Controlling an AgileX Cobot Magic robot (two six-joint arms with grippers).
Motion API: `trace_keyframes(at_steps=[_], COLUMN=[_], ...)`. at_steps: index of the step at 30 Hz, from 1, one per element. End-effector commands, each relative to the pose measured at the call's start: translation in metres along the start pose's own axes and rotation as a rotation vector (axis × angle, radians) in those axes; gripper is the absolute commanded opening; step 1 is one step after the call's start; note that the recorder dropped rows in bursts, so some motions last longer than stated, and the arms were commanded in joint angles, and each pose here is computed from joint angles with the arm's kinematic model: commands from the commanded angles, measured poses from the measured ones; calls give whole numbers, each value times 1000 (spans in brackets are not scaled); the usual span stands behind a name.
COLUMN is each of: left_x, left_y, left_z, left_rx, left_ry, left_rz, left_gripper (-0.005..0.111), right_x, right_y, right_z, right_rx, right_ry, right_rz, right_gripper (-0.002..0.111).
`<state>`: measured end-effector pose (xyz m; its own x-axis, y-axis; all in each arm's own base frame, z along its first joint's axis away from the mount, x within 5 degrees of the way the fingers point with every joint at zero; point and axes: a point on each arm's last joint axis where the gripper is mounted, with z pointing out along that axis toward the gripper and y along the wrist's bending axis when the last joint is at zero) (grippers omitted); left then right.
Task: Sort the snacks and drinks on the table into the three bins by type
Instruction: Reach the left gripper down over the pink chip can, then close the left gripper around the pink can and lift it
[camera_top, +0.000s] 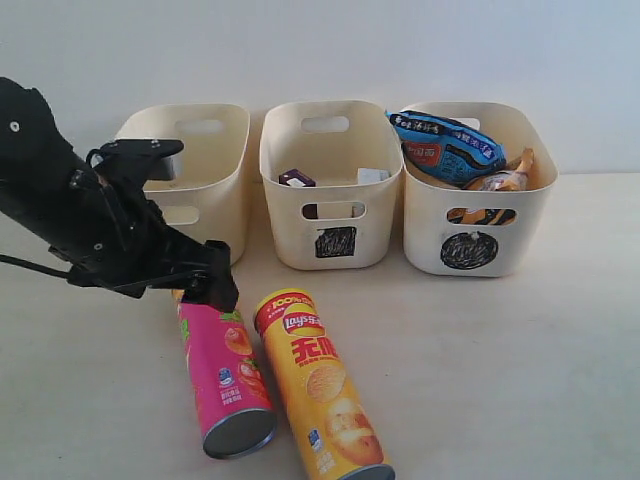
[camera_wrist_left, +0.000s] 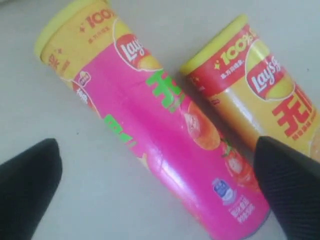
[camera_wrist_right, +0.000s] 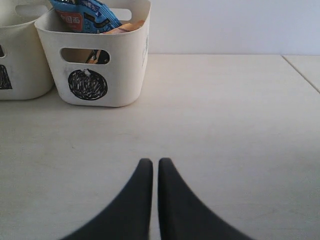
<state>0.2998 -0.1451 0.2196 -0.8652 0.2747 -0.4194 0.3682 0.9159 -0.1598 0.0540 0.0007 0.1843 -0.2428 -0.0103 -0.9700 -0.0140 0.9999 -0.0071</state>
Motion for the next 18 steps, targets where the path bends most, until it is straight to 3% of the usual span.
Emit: trace_keyframes(at_steps=[1, 6, 18], left_x=[-8, -9, -3], left_y=[2, 5, 11], left_z=[9, 25, 60], left_rx=[-17, -25, -48], left_ry=[-61, -61, -6], left_rz=[-100, -135, -160], left_gripper=[101, 83, 83], right_x=[1, 1, 1], right_y=[0, 0, 0], right_z=[0, 0, 0], right_rx=[3, 3, 3], right_ry=[-6, -6, -6], right_rz=[2, 2, 2], right_gripper=[1, 1, 1])
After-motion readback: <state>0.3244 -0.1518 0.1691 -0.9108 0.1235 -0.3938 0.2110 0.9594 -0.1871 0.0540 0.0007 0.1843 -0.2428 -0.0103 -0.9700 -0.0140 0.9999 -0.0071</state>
